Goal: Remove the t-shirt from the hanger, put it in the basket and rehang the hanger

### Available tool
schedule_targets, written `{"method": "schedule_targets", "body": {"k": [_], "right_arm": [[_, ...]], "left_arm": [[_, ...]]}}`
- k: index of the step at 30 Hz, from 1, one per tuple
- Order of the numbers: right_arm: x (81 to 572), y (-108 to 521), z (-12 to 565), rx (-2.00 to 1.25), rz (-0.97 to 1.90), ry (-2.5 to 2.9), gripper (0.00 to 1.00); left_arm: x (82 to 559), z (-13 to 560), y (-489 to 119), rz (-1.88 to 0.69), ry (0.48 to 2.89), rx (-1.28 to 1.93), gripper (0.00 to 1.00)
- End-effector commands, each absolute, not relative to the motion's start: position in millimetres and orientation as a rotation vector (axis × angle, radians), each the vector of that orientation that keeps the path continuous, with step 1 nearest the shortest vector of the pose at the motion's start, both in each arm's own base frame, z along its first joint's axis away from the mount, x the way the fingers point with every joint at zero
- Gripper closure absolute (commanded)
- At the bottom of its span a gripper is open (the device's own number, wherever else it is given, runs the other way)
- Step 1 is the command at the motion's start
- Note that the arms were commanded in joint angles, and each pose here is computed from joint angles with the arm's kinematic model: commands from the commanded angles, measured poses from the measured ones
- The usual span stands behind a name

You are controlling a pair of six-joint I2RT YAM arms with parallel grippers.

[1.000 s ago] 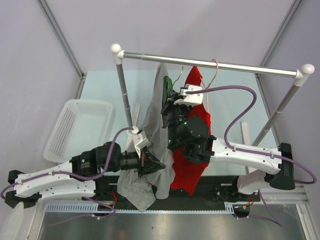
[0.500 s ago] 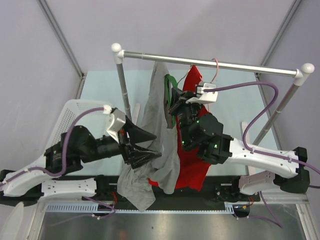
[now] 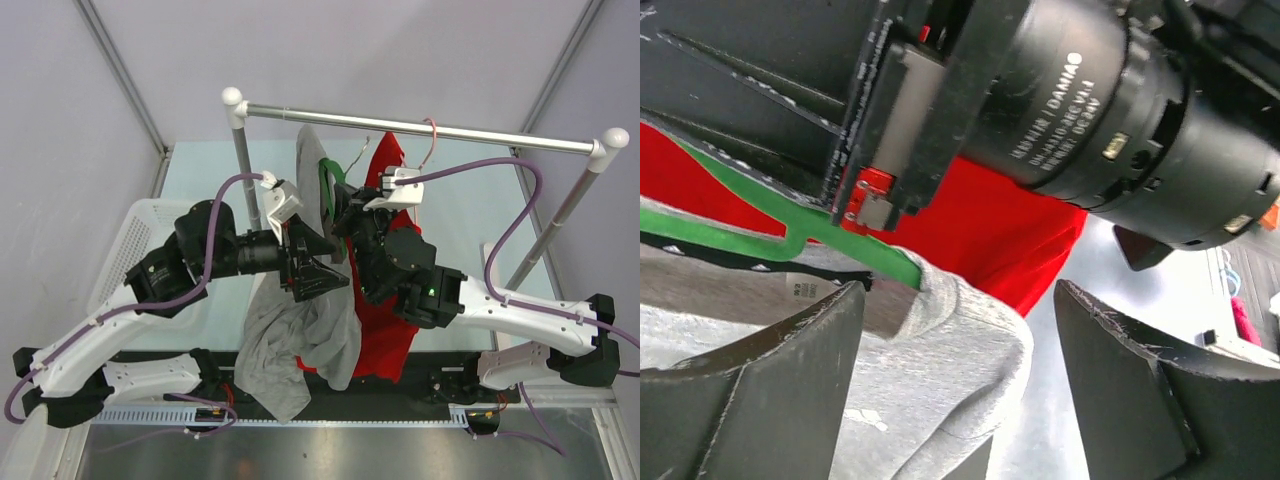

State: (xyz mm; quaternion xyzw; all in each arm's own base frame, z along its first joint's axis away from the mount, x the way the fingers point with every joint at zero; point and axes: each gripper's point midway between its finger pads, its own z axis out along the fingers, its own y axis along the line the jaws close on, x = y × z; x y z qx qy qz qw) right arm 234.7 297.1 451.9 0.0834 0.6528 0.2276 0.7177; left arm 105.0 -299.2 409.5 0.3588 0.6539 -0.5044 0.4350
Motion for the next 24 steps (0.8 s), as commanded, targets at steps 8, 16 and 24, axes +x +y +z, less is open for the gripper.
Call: {"method": "schedule_targets", "body": {"k": [8, 16, 24], "right_arm": [[228.5, 282.8, 489.4, 0.296, 0.642, 1.387, 1.00], [228.3, 281.5, 490.5, 0.297, 0.642, 1.384, 1.00], [230.8, 284.0, 489.1, 0.293, 0.631, 1.388, 1.00]], "left_arm": [[107.6, 403.1, -301.3, -1.254, 1.586, 1.012, 0.25], [97.0, 395.0, -298.9, -1.291, 1.595, 1.052, 0.39], [92.9, 399.9, -298.1, -1.311, 1.581, 1.061, 0.63]]}}
